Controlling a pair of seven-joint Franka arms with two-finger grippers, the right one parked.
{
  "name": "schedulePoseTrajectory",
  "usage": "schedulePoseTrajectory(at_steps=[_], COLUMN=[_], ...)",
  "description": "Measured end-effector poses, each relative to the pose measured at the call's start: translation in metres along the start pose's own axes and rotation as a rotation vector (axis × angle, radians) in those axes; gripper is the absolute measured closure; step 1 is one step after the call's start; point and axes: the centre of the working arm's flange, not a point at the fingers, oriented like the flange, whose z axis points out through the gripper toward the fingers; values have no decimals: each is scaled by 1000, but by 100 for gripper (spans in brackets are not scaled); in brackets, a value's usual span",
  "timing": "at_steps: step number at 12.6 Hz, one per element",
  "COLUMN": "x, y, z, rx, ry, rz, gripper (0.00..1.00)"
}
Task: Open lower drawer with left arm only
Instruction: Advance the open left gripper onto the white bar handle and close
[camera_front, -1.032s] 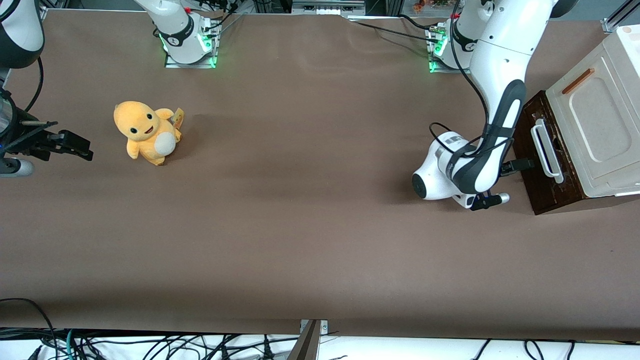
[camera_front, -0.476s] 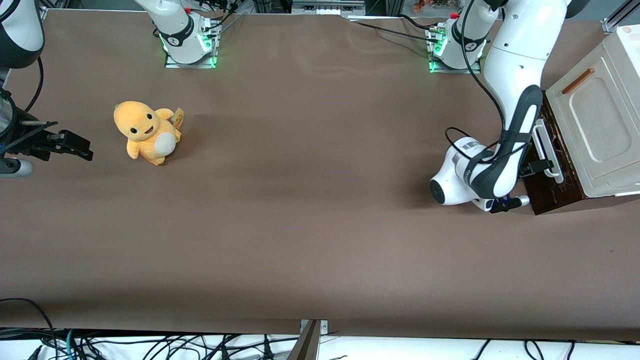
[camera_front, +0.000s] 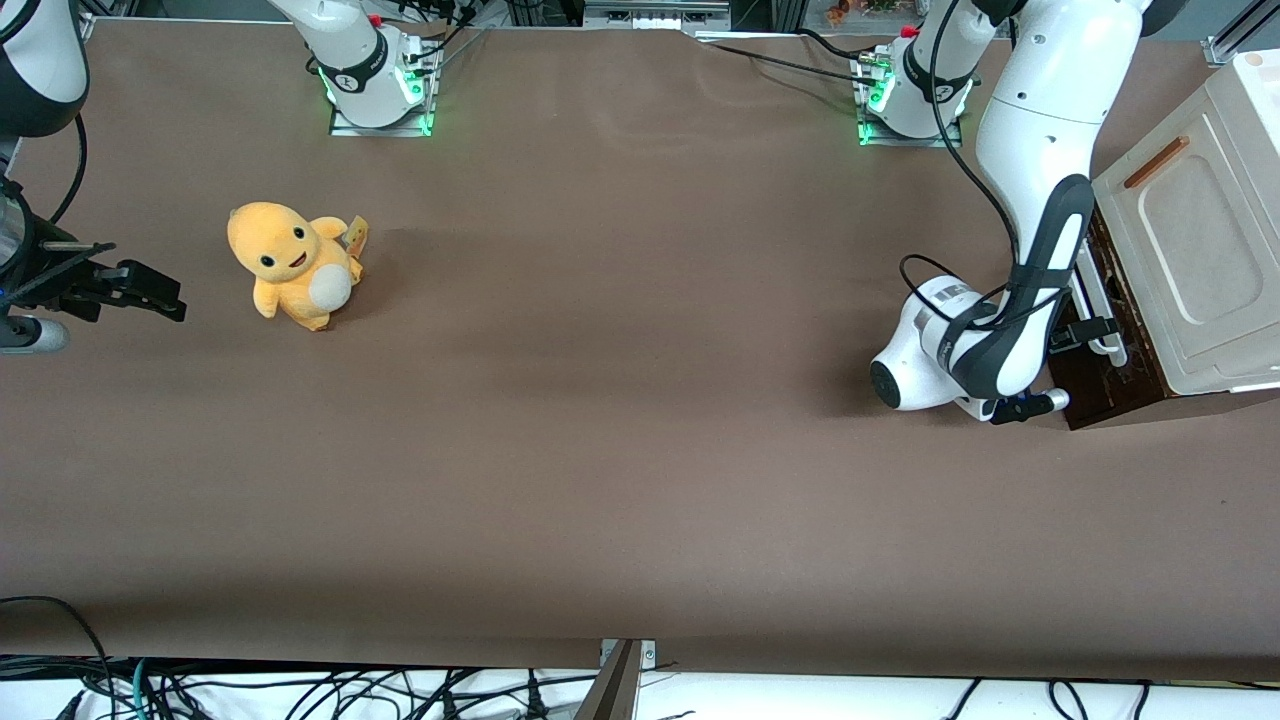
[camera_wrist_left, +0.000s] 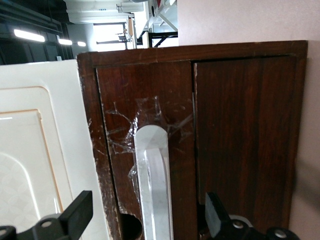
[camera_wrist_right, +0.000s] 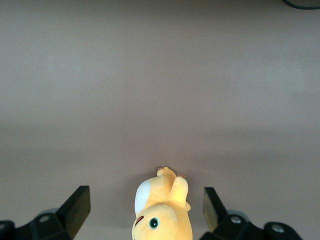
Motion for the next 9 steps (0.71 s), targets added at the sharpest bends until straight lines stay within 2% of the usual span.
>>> schedulePoseTrajectory(at_steps=[1, 2, 3, 4, 5, 6, 7, 8, 9], x=[0, -2, -3, -5, -5, -5, -6, -6, -6], y=[1, 3, 5, 7, 7, 7, 8, 10, 11], z=[2, 5, 7, 8, 8, 8, 9, 9, 10], rx=[7, 11, 14, 16, 17, 17, 18, 19, 21], ry=[2, 0, -2, -3, -3, -4, -4, -5, -5], rz=[3, 9, 14, 16, 10, 1, -5, -6, -6], gripper=[4, 11, 11, 19, 20, 27, 28, 35, 48])
